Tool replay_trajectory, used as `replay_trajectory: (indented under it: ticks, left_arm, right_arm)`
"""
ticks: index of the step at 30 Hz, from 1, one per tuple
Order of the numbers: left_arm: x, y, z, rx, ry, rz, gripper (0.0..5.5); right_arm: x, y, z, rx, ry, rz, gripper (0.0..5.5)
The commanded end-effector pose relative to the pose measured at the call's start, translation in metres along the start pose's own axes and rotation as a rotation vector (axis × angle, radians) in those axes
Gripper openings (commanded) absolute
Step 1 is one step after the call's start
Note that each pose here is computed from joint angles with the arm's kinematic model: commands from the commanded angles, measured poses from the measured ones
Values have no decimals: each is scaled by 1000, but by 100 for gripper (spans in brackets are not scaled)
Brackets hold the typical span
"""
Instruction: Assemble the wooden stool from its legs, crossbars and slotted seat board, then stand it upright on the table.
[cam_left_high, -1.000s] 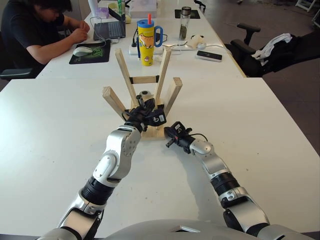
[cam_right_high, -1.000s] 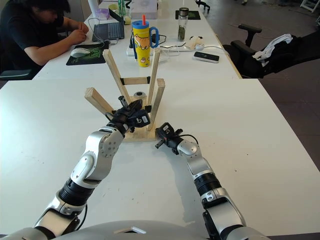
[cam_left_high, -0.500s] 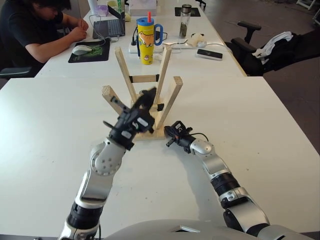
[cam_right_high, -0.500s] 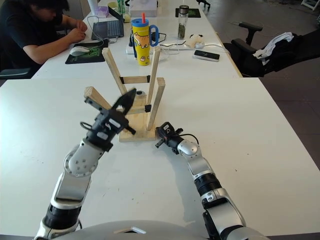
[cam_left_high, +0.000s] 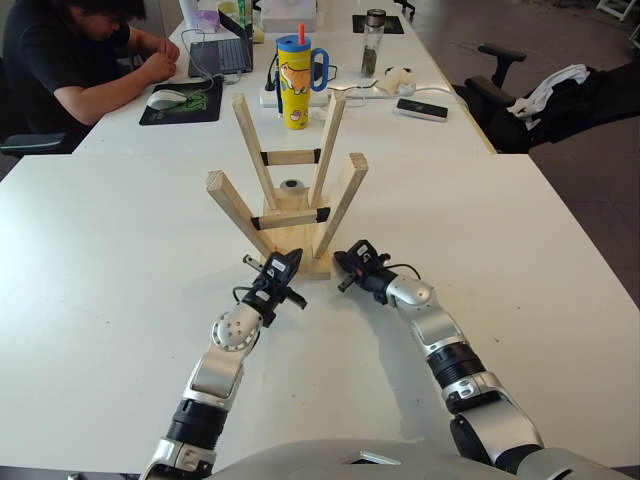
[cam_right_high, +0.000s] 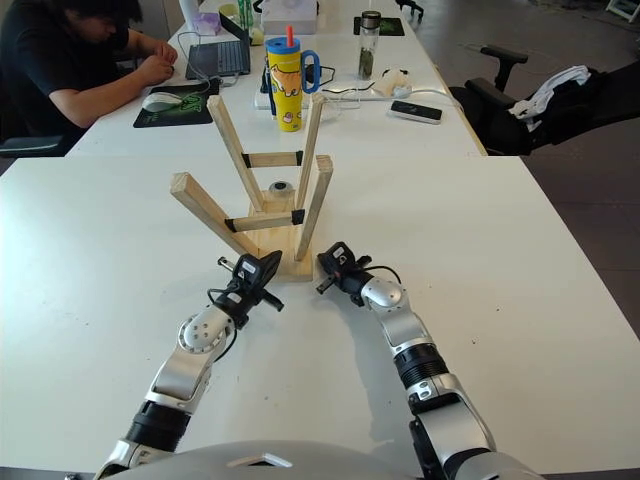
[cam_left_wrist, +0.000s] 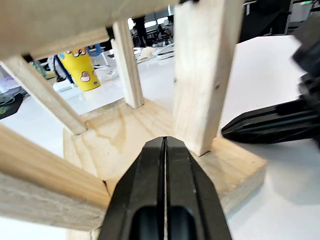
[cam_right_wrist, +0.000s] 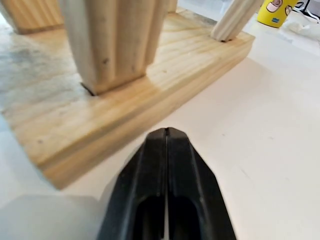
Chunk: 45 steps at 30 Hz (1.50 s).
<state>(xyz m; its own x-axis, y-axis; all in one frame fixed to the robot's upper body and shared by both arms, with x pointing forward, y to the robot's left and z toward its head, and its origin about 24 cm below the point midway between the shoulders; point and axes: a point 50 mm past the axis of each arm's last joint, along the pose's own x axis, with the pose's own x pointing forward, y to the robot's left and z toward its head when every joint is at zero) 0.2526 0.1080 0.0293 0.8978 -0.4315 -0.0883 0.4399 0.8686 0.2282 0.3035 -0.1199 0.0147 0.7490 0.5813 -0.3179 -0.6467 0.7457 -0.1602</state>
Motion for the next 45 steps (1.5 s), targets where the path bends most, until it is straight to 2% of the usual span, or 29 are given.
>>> replay_trajectory:
  ticks: [1,5,7,9,13,17,21,22,24,25,27,28,29,30,31,34,37,40,42,43,44,45]
  left_arm:
    - [2,-3,-27,4,153,37,0]
    - [1,-15,-49,23,289,8,0]
    - [1,-18,-54,-16,319,18,0]
    - [1,-22,-57,-48,344,5,0]
    - [-4,-26,-61,-117,368,-12,0]
    - [-5,-24,-62,-122,373,2,0]
    - [-6,-24,-65,-123,389,1,0]
    - [-7,-24,-65,-123,392,1,0]
    - [-8,-24,-66,-120,393,6,0]
    - [-8,-24,-65,-114,391,6,0]
    - [-6,-24,-59,-118,371,-5,0]
    - [-4,-24,-57,-109,368,-17,0]
    - [-4,-23,-56,-110,371,-21,0]
    - [-6,-22,-57,-123,379,-13,0]
    - [-7,-21,-58,-128,387,-4,0]
    - [-11,-20,-65,-136,422,14,0]
    - [-12,-21,-72,-138,458,11,0]
    - [-14,-22,-76,-128,473,3,0]
    - [-17,-21,-78,-128,478,10,0]
    - [-19,-20,-79,-132,481,15,0]
    - [-20,-20,-79,-133,483,20,0]
    - [-21,-19,-80,-135,484,23,0]
  right_arm:
    - [-9,-29,4,29,13,-55,2]
    - [-17,-64,56,138,-179,-100,2]
    - [-27,-82,102,191,-351,-102,2]
    - [-42,-94,153,330,-561,-55,2]
    - [-77,-99,233,512,-871,132,2]
    - [-90,-88,268,523,-970,228,2]
    - [-88,-70,281,563,-1003,315,2]
    - [-73,-55,272,555,-906,345,2]
    - [-27,-17,220,571,-531,347,2]
    - [-7,-1,175,591,-278,269,2]
    - [-6,25,89,645,53,204,2]
    - [-14,33,61,631,152,183,2]
    - [-19,35,52,638,175,188,2]
    - [-19,28,58,625,139,172,2]
    - [-16,18,80,587,33,180,2]
    - [-18,-12,168,565,-389,215,2]
    - [-53,-38,249,563,-811,283,2]
    - [-97,-56,297,587,-1113,323,2]
    - [-113,-58,312,622,-1205,383,2]
    - [-112,-56,312,634,-1184,408,2]
    - [-99,-48,302,651,-1086,427,2]
    - [-78,-37,283,664,-908,439,2]
